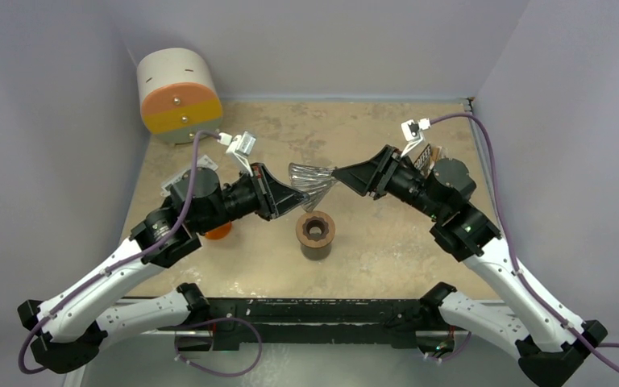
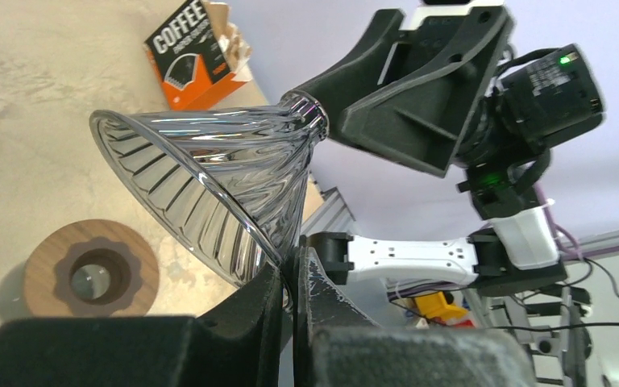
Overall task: Place the coffee filter in the dripper
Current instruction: Pick up the coffee dripper from the center of the board.
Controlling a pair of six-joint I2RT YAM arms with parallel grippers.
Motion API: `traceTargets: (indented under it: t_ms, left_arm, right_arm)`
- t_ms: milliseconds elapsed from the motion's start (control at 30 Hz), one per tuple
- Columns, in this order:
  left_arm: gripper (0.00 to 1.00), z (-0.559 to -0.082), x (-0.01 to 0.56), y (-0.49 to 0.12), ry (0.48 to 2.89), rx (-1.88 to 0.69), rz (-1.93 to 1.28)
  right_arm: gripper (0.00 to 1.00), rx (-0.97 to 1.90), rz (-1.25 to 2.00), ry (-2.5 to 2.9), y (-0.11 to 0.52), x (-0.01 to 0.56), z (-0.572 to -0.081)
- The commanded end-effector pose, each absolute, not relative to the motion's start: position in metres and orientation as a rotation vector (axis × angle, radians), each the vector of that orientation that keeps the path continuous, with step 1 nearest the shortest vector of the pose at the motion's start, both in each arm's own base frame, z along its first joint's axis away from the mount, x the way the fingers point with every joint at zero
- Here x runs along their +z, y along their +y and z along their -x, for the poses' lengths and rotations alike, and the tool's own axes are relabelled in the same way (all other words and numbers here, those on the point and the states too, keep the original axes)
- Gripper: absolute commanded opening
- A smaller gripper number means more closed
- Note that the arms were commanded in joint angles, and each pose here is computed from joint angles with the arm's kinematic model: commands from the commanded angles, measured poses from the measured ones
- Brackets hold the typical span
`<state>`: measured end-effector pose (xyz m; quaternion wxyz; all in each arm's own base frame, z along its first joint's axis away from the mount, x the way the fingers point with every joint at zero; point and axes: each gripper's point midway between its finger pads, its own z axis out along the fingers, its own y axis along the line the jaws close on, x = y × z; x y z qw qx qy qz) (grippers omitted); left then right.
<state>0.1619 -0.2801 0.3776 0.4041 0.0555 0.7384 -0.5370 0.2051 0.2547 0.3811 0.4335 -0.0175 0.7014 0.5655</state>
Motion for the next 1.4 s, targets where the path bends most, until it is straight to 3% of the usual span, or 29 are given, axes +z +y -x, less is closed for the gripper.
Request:
traceTargets:
  t_ms: [0, 133, 233, 600, 833, 967, 1367]
  left_arm:
    - [0.00, -0.160, 0.389, -0.268, 1.825, -1.307, -0.176]
    - [0.00, -0.157, 0.381, -0.265, 1.861, -1.263, -0.218]
    - [0.00, -0.155, 0.375, -0.261, 1.889, -1.220, -0.260]
    - [0.00, -0.138, 0.363, -0.271, 2.034, -1.069, -0.721]
    - [0.00, -0.132, 0.337, -0.272, 2.133, -0.840, -1.014]
    - [0.00, -0.127, 0.322, -0.278, 2.136, -0.618, -1.154]
    - [0.00, -0.121, 0.313, -0.287, 2.014, -0.362, -1.379]
  right_arm:
    - [0.58, 1.342, 0.097, 1.695, 0.245, 0.403, -0.203]
    - [0.69, 1.314, 0.120, 1.742, 0.243, 0.398, -0.198]
    - [0.72, 1.254, 0.144, 1.769, 0.238, 0.396, -0.199]
    - [0.74, 1.018, 0.302, 1.920, 0.231, 0.383, -0.209]
    - [0.78, 0.942, 0.364, 1.979, 0.228, 0.384, -0.212]
    - [0.78, 0.908, 0.388, 2.047, 0.226, 0.379, -0.210]
    - [0.70, 1.024, 0.446, 2.183, 0.240, 0.366, -0.200]
